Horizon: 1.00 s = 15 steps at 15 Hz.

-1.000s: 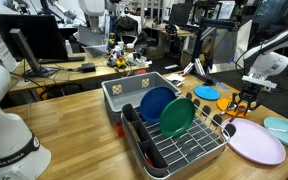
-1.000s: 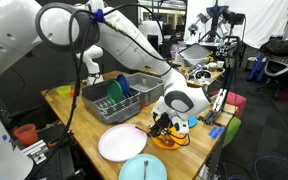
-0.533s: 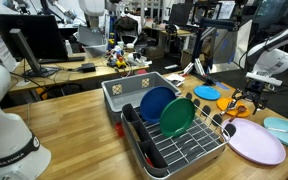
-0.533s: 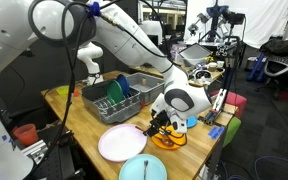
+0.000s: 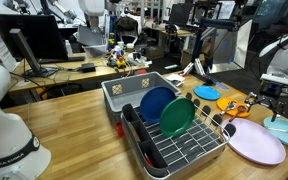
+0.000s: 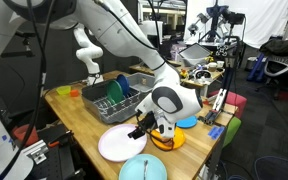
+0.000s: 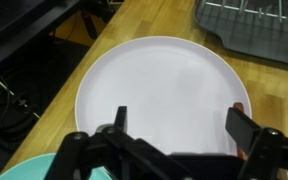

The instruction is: Move the silver spoon and ladle from the pink plate and put them on the orange plate, move the pink plate backwards

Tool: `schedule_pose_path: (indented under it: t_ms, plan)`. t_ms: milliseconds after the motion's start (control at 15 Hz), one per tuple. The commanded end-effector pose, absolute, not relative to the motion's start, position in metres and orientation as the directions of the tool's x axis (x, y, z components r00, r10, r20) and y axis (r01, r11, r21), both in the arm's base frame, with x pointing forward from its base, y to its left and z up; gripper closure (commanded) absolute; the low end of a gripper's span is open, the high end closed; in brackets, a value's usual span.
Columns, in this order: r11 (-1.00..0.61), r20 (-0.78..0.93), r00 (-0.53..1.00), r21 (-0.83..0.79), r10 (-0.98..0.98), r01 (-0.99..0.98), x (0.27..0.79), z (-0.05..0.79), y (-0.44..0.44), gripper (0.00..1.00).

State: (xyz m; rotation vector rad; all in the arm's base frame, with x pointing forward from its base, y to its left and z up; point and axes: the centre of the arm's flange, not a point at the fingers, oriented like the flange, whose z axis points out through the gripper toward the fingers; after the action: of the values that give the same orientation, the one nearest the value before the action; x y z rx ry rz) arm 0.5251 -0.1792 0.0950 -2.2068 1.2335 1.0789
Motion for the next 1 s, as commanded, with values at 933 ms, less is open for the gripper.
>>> schedule_pose_path:
  t_ms: [933]
  plan:
    - [-0.874, -0.820, 0.413, 0.200, -0.396, -0.442, 0.426, 0.053, -0.094, 0.00]
